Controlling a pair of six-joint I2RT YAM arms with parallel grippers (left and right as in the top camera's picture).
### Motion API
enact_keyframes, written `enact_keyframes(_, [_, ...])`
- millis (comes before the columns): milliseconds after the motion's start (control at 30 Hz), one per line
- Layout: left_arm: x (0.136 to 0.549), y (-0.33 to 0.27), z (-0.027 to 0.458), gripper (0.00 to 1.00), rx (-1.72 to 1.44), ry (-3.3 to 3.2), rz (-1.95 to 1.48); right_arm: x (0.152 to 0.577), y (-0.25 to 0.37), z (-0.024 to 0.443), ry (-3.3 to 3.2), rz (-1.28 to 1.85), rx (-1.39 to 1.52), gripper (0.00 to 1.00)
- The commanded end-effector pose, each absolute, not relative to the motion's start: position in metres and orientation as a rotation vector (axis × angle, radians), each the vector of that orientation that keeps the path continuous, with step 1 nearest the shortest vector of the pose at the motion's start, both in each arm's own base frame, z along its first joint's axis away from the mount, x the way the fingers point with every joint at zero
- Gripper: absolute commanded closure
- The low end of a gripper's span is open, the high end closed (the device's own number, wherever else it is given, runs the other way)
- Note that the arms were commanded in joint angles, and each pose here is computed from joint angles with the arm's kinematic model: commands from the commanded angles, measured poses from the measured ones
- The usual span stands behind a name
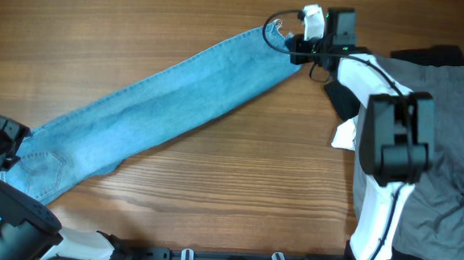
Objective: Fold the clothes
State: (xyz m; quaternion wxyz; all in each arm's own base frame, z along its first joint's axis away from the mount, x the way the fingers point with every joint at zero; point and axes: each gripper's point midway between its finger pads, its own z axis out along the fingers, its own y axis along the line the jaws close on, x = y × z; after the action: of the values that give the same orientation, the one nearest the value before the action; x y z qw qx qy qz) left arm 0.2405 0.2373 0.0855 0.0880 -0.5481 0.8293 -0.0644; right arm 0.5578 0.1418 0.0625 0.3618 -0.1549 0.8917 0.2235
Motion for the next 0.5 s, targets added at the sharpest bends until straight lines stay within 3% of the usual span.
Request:
enact_keyframes(0, [0.239,0.245,0.092,0.43,-1.618,2.461,-0.128,0.54,0.155,0.195,2.116,0.652,-0.402,0.96])
enact_keyframes(133, [0.241,0.247,0.092,0.43,-1.609,2.451,-0.122,0.489,0.177,0.259,2.118,0.773,-0.381,0.96])
enact_keyframes(233, [0.242,0.248,0.093,0.43,-1.607,2.447,-0.119,0.461,0.237,0.308,2.005,0.886,-0.418,0.96])
enact_keyframes(333, [0.242,0.248,0.093,0.43,-1.607,2.448,-0.119,0.489,0.255,0.282,1.997,0.638,-0.367,0.95])
enact_keyframes(467, [0.242,0.249,0.093,0.43,-1.606,2.447,-0.119,0.574,0.2,0.225,1.935,0.365,-0.156,0.95])
